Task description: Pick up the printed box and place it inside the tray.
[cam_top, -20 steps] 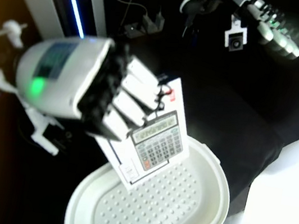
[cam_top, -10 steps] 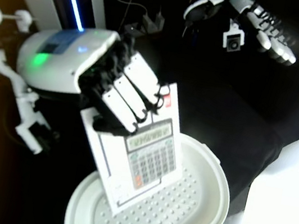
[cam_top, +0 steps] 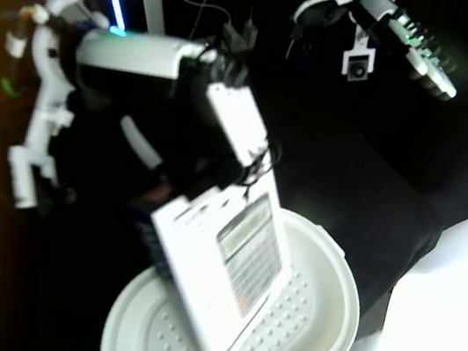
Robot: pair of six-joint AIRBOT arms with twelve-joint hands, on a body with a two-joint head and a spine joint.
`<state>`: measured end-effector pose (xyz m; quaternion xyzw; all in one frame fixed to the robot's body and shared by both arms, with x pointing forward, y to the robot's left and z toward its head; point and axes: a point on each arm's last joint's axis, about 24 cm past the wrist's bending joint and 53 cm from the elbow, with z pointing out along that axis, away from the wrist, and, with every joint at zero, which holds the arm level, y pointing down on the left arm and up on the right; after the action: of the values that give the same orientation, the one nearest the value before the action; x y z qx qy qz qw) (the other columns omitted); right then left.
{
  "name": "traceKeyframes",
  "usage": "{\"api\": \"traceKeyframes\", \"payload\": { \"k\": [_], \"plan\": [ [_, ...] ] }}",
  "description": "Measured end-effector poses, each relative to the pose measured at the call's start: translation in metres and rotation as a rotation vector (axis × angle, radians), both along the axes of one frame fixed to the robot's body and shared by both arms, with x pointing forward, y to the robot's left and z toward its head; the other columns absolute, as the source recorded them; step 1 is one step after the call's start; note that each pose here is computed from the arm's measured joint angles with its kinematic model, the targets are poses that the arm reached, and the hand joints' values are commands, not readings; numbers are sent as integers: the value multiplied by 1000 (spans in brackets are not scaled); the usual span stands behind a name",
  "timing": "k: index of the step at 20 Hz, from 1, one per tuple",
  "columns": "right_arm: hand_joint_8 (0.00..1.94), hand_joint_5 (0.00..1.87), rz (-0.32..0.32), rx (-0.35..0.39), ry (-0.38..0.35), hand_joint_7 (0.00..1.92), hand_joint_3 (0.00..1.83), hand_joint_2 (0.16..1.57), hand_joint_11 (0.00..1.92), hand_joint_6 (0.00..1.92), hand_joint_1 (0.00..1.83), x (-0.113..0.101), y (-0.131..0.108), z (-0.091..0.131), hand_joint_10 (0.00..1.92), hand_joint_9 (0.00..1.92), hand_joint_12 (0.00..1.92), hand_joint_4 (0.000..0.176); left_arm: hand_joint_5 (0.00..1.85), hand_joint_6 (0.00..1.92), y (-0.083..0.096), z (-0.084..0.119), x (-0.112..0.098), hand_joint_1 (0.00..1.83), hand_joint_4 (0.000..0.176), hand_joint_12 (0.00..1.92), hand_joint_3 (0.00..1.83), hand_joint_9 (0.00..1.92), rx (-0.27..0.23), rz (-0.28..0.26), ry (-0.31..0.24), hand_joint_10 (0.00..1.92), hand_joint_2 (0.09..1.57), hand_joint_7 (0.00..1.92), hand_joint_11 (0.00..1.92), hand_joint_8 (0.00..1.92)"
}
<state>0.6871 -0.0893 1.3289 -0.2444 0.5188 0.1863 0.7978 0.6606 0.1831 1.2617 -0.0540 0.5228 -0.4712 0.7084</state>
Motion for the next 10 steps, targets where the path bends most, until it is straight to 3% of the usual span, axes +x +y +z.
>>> {"api": "traceKeyframes", "payload": {
  "k": [1, 2, 3, 6, 7, 8, 10],
  "plan": [
    [935, 1026, -9, -5, 11, 1152, 3, 1070, 881, 706, 1282, 3, -2, -3, 1243, 988, 1605, 0, 0, 0, 0, -3, 0, 0, 32, 0, 0, 0, -6, -2, 7, 0, 786, 0, 0, 0],
    [860, 1011, -17, -7, 17, 1184, 0, 1066, 906, 750, 1285, 6, -4, -4, 1219, 979, 1570, 0, 0, 0, 2, -4, 0, 0, 8, 0, 0, 0, -14, -1, 13, 0, 773, 0, 0, 0],
    [776, 1019, -25, -6, 23, 1220, 0, 1055, 880, 760, 1288, 9, -7, -5, 1129, 992, 1503, 0, 0, 0, 4, -6, 0, 0, 1, 0, 0, 0, -23, 4, 18, 0, 774, 0, 0, 0],
    [875, 995, -47, 7, 50, 1165, 2, 1071, 817, 795, 1276, 18, -14, -11, 1136, 933, 1620, 0, 0, 0, 10, -12, 0, 0, 29, 0, 0, 0, -36, 12, 37, 0, 783, 0, 0, 0],
    [1139, 971, -51, 9, 63, 1044, 2, 1109, 822, 763, 1266, 20, -14, -15, 1335, 889, 1729, 0, 0, 0, 11, -12, 0, 0, 37, 0, 0, 0, -39, 13, 38, 0, 780, 0, 0, 0],
    [1302, 898, -52, 13, 78, 957, 6, 1147, 790, 862, 1251, 22, -13, -18, 1469, 831, 1764, 0, 0, 0, 11, -12, -1, 0, 38, 0, 0, 0, -43, 12, 34, 0, 781, 0, 0, 0],
    [1131, 912, -61, 11, 92, 1022, 0, 1124, 720, 898, 1247, 26, -15, -24, 1207, 799, 1592, 0, 0, 0, 10, -14, -3, 0, 34, 0, 0, 0, -45, 9, 33, 0, 784, 0, 0, 0]
  ]
}}
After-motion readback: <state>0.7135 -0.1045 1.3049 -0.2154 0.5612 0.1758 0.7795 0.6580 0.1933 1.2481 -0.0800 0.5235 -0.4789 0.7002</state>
